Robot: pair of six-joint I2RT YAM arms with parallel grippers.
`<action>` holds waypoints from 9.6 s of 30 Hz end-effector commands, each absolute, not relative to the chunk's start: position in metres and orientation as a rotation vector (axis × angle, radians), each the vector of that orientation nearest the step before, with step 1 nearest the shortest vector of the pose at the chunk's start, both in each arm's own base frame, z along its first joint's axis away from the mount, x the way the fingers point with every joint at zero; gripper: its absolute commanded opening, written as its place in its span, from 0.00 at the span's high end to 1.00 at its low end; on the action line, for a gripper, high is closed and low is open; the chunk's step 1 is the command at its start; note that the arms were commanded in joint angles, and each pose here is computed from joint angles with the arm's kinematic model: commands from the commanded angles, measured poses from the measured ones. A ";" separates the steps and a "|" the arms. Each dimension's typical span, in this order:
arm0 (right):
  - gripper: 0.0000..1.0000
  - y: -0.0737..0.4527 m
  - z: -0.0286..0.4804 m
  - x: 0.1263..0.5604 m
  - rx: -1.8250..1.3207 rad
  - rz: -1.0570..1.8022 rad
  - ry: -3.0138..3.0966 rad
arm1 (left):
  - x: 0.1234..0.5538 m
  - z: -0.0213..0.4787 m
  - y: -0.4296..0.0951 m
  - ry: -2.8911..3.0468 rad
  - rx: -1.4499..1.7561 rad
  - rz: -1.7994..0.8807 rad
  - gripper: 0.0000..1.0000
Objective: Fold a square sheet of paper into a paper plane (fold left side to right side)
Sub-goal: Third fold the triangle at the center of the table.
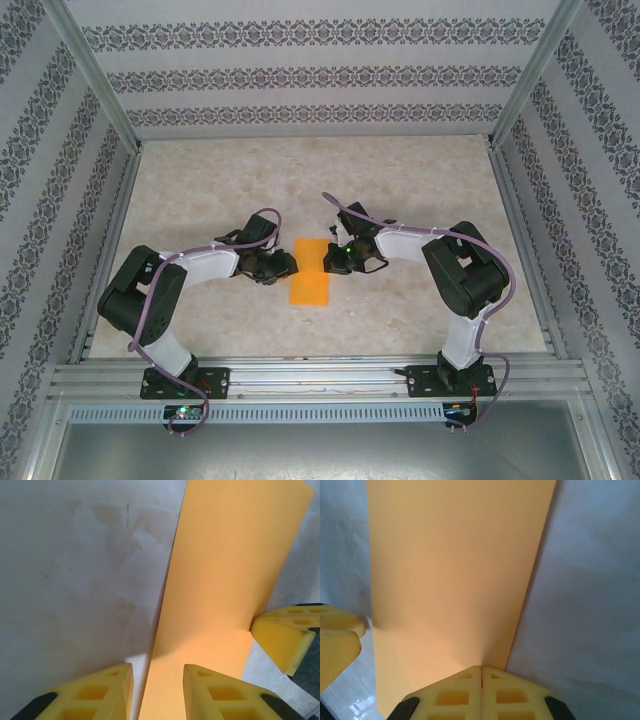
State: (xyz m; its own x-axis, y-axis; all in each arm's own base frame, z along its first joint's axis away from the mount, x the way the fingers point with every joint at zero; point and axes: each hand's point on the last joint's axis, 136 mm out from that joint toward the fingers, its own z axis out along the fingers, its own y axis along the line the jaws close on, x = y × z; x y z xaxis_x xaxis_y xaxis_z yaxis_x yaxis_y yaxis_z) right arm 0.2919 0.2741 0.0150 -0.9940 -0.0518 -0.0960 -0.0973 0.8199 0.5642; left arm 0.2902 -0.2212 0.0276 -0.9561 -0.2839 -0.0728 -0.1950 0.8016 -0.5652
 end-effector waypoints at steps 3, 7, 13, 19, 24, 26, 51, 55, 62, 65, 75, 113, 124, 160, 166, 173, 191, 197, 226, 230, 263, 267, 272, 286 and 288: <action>1.00 0.252 -0.010 0.281 -0.080 0.776 3.013 | 0.288 0.027 -0.233 2.847 -0.335 -0.923 0.68; 1.00 0.251 -0.011 0.281 -0.078 0.773 3.014 | 0.288 0.026 -0.237 2.852 -0.329 -0.935 0.69; 1.00 0.251 -0.011 0.281 -0.080 0.775 3.011 | 0.285 0.021 -0.239 2.870 -0.320 -0.950 0.69; 1.00 0.251 -0.012 0.280 -0.077 0.778 3.016 | 0.289 0.032 -0.253 2.820 -0.288 -1.063 0.69; 1.00 0.251 -0.012 0.280 -0.078 0.783 3.015 | 0.292 0.039 -0.258 2.783 -0.286 -1.111 0.69; 1.00 0.251 -0.012 0.280 -0.079 0.783 3.015 | 0.294 0.040 -0.257 2.777 -0.288 -1.097 0.69; 1.00 0.250 -0.012 0.282 -0.080 0.787 3.014 | 0.321 0.059 -0.247 2.676 -0.269 -1.038 0.58; 1.00 0.250 -0.012 0.282 -0.080 0.789 3.015 | 0.317 0.055 -0.244 2.695 -0.283 -1.024 0.59; 1.00 0.252 -0.006 0.288 -0.111 0.802 2.985 | 0.311 0.049 -0.239 2.726 -0.312 -0.996 0.82; 1.00 0.255 0.005 0.296 -0.150 0.827 2.940 | 0.309 0.049 -0.240 2.728 -0.336 -1.011 0.94; 0.61 0.244 0.077 0.306 -0.333 0.783 2.627 | 0.305 0.052 -0.250 2.703 -0.478 -1.076 0.99; 0.56 0.328 0.056 0.220 -1.215 0.184 2.124 | 0.305 0.051 -0.259 2.681 -0.535 -1.118 0.98; 1.00 0.326 0.046 0.197 -1.098 0.549 2.352 | 0.308 0.069 -0.247 2.675 -0.460 -1.104 0.69; 1.00 0.315 0.040 0.209 -0.714 1.184 2.623 | 0.336 0.017 -0.291 2.922 -0.083 -1.056 0.96; 1.00 0.307 0.035 0.214 -0.627 1.170 2.666 | 0.329 0.004 -0.286 2.965 -0.053 -0.969 1.00; 1.00 0.295 0.030 0.224 -0.490 1.130 2.734 | 0.327 0.001 -0.282 2.984 -0.003 -0.901 1.00; 1.00 0.277 0.021 0.250 -0.421 0.886 2.762 | 0.326 0.000 -0.286 2.984 0.003 -0.909 1.00; 1.00 0.281 0.023 0.253 -0.437 0.890 2.748 | 0.327 0.000 -0.286 2.982 -0.002 -0.914 1.00; 1.00 0.293 0.027 0.255 -0.471 0.973 2.718 | 0.327 0.000 -0.286 2.978 -0.013 -0.919 1.00; 1.00 0.294 0.026 0.256 -0.472 0.977 2.719 | 0.326 -0.001 -0.287 2.980 -0.013 -0.918 1.00; 1.00 0.299 0.016 0.257 -0.483 0.974 2.749 | 0.328 0.001 -0.287 2.967 -0.025 -0.920 0.99; 1.00 0.294 0.007 0.253 -0.478 0.951 2.790 | 0.335 0.015 -0.288 2.930 -0.013 -0.932 0.92; 1.00 0.290 -0.001 0.248 -0.478 0.935 2.825 | 0.357 0.045 -0.282 2.843 -0.025 -0.971 0.84; 0.97 0.289 -0.005 0.245 -0.478 0.935 2.843 | 0.358 0.094 -0.215 2.683 -0.137 -0.964 0.88; 0.96 0.288 -0.005 0.246 -0.476 0.933 2.845 | 0.345 0.096 -0.218 2.665 -0.136 -1.026 0.89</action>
